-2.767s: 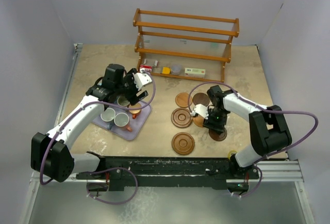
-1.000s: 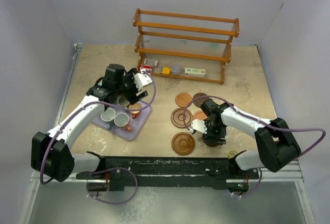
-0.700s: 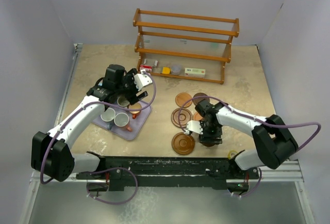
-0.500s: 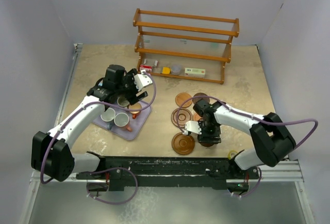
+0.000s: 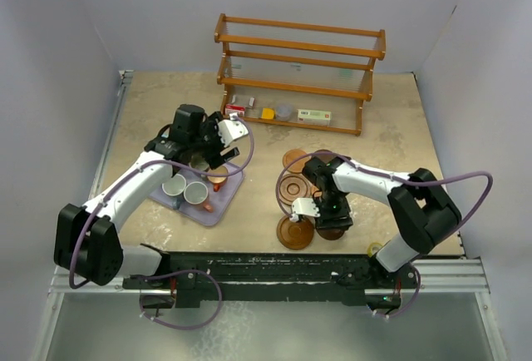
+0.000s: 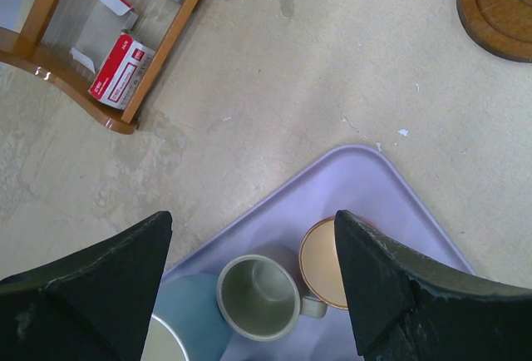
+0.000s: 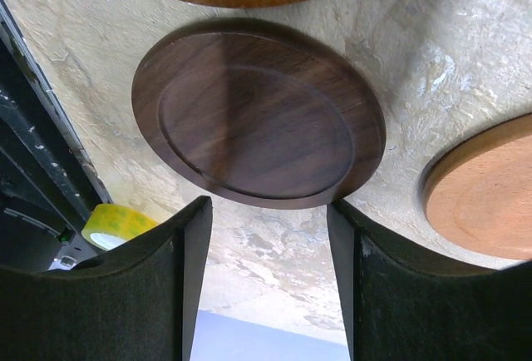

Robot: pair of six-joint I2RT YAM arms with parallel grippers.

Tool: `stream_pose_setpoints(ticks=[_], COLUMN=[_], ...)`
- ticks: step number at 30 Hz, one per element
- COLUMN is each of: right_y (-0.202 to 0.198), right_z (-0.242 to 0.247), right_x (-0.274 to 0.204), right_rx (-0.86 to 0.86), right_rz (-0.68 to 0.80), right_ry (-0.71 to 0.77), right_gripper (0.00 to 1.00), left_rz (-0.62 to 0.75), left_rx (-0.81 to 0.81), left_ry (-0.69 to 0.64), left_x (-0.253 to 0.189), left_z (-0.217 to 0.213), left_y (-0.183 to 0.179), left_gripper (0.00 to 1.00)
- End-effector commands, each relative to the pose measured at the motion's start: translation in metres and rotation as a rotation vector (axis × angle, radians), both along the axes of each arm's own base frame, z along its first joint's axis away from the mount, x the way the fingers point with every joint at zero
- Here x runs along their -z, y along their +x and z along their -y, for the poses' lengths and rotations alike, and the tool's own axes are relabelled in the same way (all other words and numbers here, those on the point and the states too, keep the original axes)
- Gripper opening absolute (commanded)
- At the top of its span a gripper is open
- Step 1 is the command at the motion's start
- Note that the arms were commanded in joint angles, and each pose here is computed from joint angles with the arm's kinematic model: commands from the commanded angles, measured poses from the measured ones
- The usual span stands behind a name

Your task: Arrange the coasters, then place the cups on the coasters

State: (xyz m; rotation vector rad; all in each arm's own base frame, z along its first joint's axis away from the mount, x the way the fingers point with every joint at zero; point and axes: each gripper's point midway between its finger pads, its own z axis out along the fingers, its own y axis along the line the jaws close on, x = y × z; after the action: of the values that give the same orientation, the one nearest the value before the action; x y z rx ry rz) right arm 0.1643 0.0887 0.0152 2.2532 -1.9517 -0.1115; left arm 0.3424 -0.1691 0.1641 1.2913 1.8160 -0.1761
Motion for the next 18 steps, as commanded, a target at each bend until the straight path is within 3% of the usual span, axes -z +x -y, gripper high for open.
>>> stream_pose_setpoints(ticks=[1, 10, 18], right_y=[-0.007, 0.012, 0.042], right_z=[-0.013, -0.036, -0.043], right_x=[0.001, -0.061, -0.119], right_rx=[-0.047, 0.068, 0.301], right_rz=[-0.056, 0.151, 0.387], right_ry=[0.062, 0.246, 0.461], right_gripper=[0.60, 0.67, 0.69], left_rz=[0.055, 0.068, 0.081], left_rx=[-0.006, -0.062, -0.203], left_ry=[-0.001, -0.072, -0.110], left_x=[-0.014, -0.035, -0.053], left_z=[-0.001, -0.002, -0.020], left_y=[0.012, 0.012, 0.020], left_gripper=[0.76, 0.76, 0.77])
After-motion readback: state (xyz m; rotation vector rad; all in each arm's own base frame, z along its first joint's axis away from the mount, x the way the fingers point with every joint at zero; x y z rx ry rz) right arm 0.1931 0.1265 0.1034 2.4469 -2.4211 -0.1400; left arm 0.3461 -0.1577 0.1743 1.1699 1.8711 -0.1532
